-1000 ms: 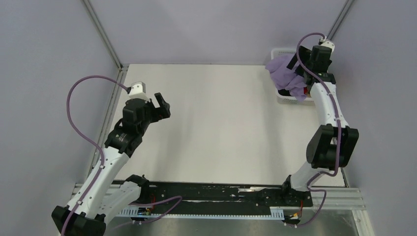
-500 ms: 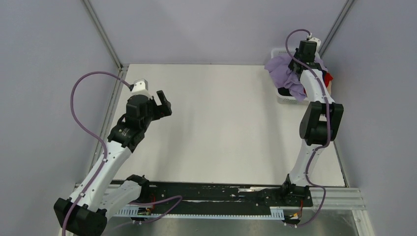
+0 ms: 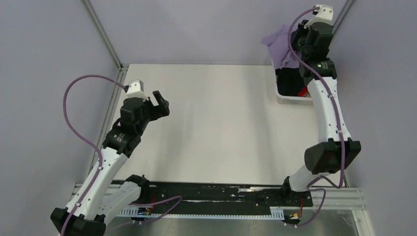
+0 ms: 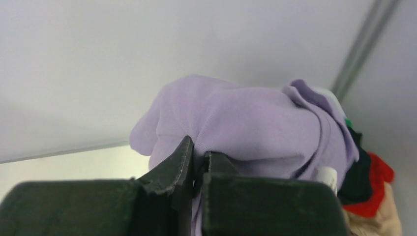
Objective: Fold and stack the t-shirts
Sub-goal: Move the tshirt to the center of the board
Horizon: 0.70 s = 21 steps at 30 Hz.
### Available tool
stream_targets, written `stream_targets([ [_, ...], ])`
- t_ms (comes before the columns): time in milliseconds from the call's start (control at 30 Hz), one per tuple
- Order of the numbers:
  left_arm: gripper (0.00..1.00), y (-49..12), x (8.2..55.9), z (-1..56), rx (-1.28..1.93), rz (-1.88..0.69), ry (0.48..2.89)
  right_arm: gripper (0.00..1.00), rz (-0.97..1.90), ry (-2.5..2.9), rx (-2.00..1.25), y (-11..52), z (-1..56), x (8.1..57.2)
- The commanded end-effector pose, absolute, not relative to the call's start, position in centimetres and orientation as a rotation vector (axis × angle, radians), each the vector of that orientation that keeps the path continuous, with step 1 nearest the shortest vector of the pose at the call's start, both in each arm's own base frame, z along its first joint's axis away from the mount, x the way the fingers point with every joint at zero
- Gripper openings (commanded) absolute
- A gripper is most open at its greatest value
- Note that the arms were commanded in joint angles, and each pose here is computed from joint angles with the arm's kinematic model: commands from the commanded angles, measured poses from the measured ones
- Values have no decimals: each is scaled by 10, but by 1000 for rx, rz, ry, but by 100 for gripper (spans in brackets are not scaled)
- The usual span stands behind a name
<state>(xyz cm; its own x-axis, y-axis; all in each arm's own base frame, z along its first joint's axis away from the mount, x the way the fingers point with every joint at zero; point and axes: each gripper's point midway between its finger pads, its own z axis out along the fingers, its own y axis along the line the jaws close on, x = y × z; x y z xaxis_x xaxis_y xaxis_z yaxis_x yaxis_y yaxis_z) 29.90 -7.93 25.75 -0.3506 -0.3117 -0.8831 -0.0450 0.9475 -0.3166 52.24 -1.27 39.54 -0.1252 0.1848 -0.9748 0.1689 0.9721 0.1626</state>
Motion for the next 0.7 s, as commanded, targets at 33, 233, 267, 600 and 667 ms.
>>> stream_targets([
  [33,100,-78,293,285,-272,-328,1837,0,305,1375,-35,76,536,437],
  [233,100,-72,281,284,-302,-332,1827,0,739,1389,-294,159,544,366],
  [267,100,-71,280,282,-307,-328,1829,0,812,1409,-324,170,539,356],
  [600,100,-59,266,273,-367,-296,1848,0,1297,1837,-350,236,392,319],
  [667,100,-60,267,269,-366,-296,1861,4,1280,1975,-276,234,332,330],
])
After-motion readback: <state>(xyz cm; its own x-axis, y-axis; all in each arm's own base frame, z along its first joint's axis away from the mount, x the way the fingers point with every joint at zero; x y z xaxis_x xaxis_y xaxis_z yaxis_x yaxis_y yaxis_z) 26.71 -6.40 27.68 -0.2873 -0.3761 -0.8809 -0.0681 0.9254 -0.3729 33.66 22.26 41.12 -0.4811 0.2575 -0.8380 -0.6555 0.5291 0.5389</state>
